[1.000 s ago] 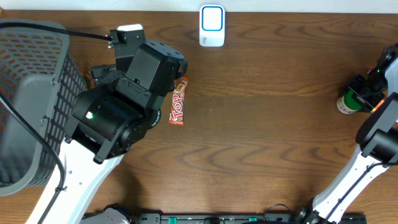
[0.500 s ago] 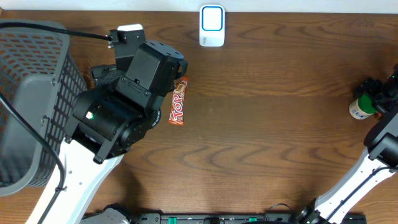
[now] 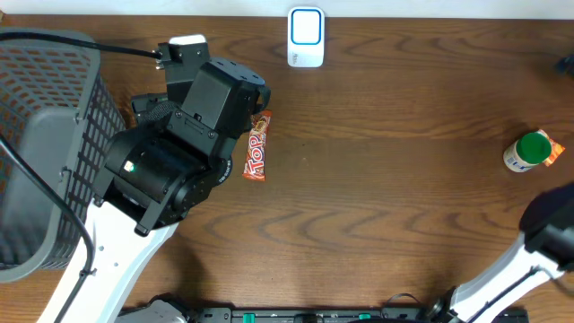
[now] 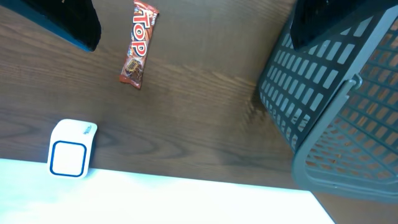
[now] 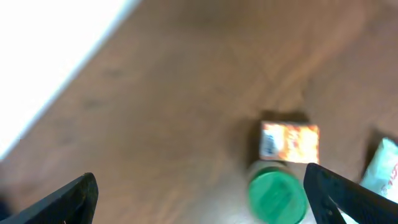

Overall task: Scan the item barcode
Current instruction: 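Move the right gripper to the red chocolate bar and grasp it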

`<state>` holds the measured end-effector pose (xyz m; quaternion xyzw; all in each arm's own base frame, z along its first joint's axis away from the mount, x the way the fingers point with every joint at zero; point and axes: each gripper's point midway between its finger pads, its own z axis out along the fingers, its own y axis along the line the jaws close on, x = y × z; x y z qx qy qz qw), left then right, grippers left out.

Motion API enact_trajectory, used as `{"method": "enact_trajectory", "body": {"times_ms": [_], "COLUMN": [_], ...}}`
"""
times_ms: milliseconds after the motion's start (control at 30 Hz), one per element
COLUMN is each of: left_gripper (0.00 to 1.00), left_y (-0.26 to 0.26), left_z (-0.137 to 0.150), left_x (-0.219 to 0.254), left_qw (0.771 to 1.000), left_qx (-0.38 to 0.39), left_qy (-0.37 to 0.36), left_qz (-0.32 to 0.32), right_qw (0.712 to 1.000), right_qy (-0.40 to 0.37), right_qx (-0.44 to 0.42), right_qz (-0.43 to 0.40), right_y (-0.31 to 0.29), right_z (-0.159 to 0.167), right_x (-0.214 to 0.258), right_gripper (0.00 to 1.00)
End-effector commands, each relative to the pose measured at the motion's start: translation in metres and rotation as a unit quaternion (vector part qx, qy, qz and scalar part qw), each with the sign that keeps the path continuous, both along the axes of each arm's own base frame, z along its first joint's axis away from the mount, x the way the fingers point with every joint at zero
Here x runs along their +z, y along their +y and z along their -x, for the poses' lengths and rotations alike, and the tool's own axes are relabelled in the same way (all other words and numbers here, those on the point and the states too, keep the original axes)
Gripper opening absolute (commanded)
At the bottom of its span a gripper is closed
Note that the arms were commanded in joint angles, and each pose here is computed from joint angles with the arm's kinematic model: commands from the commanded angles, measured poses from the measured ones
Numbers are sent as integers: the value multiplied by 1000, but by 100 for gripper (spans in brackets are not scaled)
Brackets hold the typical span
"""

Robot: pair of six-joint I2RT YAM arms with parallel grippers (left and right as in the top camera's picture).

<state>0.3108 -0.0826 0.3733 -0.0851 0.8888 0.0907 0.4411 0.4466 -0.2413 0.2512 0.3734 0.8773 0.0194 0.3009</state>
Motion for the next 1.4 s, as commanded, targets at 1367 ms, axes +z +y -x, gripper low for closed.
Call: {"method": "enact_trajectory", "body": {"times_ms": [1367], "left_gripper": [98], "left_y": [134], "left_z": [78], "left_x": [22], "left_qw": [957], "left_qx": [281], "left_qy": [-45], "left_qz": [-54], "right_qw": [843], "right_qy": [83], "right_qx": [532], "right_qz": [-3], "right_y": [596], "right_z": [48], "right_x": [-206], "right_gripper": [96]}}
